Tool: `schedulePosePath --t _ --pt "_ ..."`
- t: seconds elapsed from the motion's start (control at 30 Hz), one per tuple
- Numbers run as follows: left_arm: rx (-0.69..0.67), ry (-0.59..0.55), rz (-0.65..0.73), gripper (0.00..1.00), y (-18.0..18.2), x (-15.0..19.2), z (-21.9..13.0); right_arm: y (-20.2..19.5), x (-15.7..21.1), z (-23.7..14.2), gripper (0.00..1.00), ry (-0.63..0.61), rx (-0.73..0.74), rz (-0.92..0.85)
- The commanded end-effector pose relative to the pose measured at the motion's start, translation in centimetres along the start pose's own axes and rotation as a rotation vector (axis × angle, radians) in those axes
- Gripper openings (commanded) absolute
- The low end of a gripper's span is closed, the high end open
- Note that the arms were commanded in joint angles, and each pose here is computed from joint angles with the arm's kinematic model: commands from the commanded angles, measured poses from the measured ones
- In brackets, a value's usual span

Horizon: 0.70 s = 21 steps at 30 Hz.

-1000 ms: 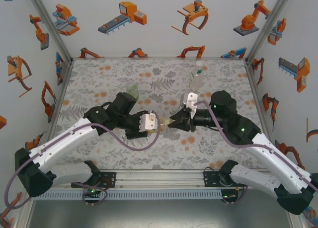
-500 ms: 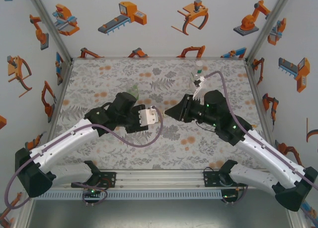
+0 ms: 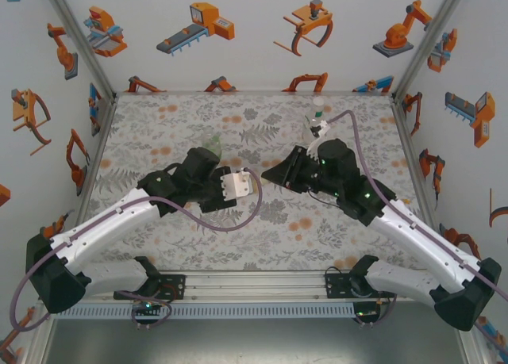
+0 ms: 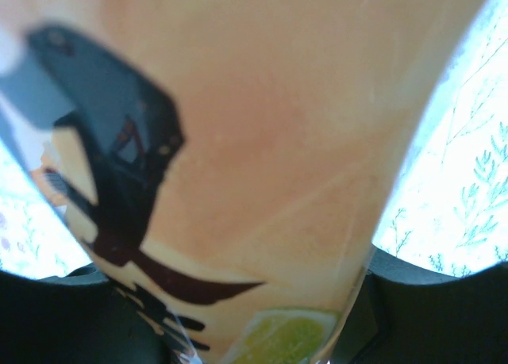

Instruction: Screw on the bottle caps

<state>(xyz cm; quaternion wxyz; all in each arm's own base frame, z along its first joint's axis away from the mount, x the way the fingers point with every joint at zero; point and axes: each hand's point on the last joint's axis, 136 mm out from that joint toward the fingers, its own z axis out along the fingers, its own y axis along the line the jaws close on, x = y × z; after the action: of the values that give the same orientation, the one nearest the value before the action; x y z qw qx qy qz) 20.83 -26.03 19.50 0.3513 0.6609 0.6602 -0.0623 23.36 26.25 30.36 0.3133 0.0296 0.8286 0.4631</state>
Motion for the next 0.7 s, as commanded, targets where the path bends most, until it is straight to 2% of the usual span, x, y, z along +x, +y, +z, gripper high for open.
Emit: schedulePosePath --t 0.0,0.07,0.23,0.4,0.5,0.67 --pt "0.065 -0.157 0.018 0.00 -0.7 -3.5 -1.0 2.3 -0.2 -1.6 0.37 0.008 -0.054 -0.193" --pt "0.106 -0.173 0.028 0.00 -1.4 -3.8 -1.0 3.6 -0.5 -2.6 0.45 -0.004 -0.096 -0.290" --pt "0.243 -0.200 0.050 0.00 -3.6 -4.3 -1.5 6.6 0.1 -4.9 0.51 -0.031 -0.239 -0.650" --pt "0.381 -0.268 0.068 0.00 -5.8 -5.3 -2.7 8.8 2.8 -7.1 0.53 -0.041 -0.450 -1.039" --pt "0.437 -0.304 0.077 0.00 -6.8 -5.7 -3.4 9.5 5.6 -8.7 0.54 -0.007 -0.617 -1.280" --pt "0.465 -0.296 0.081 0.00 -7.3 -5.4 -3.4 9.1 7.7 -9.6 0.55 0.021 -0.720 -1.482"
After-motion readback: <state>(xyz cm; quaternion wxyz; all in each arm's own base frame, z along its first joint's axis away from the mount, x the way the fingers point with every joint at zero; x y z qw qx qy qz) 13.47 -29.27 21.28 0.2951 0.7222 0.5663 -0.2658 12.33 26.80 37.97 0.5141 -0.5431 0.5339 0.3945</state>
